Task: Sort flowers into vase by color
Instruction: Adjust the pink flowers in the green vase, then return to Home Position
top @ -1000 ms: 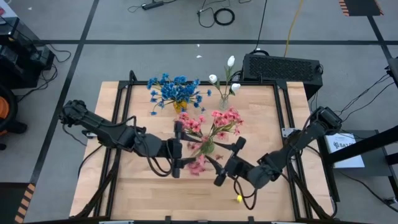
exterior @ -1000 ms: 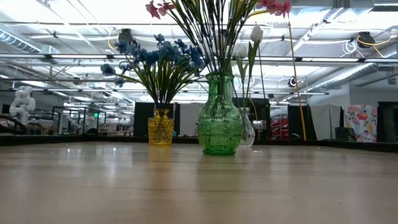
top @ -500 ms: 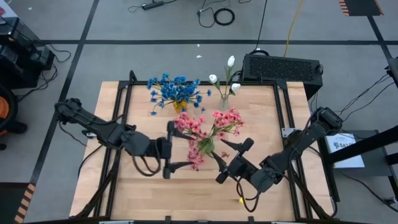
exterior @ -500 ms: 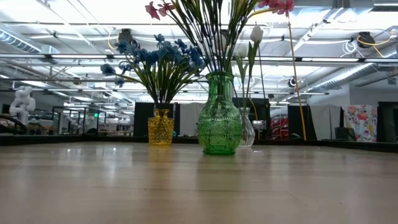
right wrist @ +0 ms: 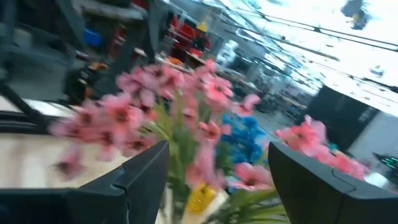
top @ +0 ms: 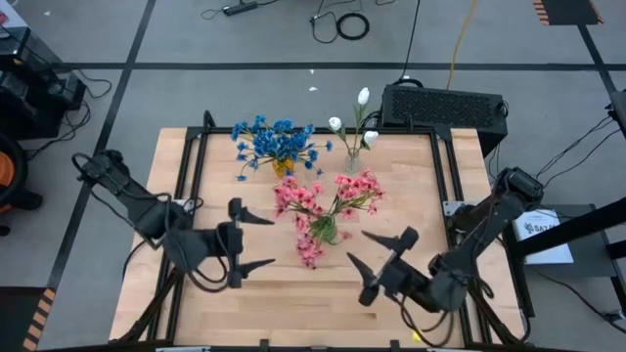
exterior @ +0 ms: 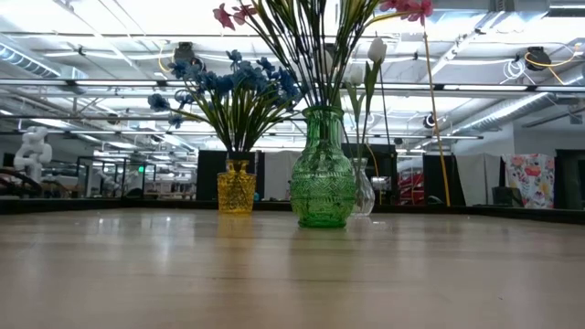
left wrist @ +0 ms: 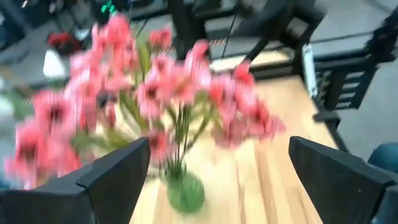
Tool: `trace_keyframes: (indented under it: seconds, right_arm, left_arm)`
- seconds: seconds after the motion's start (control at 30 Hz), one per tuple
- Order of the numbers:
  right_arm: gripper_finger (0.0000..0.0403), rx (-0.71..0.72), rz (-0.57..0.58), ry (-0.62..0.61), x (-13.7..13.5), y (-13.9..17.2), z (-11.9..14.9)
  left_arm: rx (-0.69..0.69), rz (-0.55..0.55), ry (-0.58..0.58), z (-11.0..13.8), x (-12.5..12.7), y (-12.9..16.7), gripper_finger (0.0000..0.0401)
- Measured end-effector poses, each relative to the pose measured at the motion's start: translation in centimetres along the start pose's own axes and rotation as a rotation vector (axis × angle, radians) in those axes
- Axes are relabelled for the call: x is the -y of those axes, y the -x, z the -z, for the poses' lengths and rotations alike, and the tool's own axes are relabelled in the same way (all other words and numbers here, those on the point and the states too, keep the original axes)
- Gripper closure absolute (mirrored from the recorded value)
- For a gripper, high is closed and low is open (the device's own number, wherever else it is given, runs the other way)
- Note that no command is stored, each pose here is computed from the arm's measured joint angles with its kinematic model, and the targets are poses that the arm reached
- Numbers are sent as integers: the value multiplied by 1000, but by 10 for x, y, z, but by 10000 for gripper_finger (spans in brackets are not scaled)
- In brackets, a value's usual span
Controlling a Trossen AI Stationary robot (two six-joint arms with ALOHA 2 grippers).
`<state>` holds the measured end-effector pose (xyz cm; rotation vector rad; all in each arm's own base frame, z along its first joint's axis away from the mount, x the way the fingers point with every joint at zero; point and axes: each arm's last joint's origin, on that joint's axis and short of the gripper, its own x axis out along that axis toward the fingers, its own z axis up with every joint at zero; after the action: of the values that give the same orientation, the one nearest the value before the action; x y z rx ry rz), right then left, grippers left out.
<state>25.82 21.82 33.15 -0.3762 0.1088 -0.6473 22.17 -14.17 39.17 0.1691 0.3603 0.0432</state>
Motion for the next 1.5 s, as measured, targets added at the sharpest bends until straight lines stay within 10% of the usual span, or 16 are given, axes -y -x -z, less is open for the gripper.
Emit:
trace_keyframes:
  seconds: [0.5, 1.1, 1.5]
  right_arm:
    - [138, 94, -287, 107, -16, 25, 8]
    - [138, 29, -87, 212, -8, 48, 4]
    - [138, 29, -88, 194, -8, 48, 4]
  left_arm:
    - [-112, -189, -52, 48, 49, -68, 12]
    - [171, -143, -98, 25, 48, -124, 12]
    - [57, -182, -111, 32, 58, -90, 12]
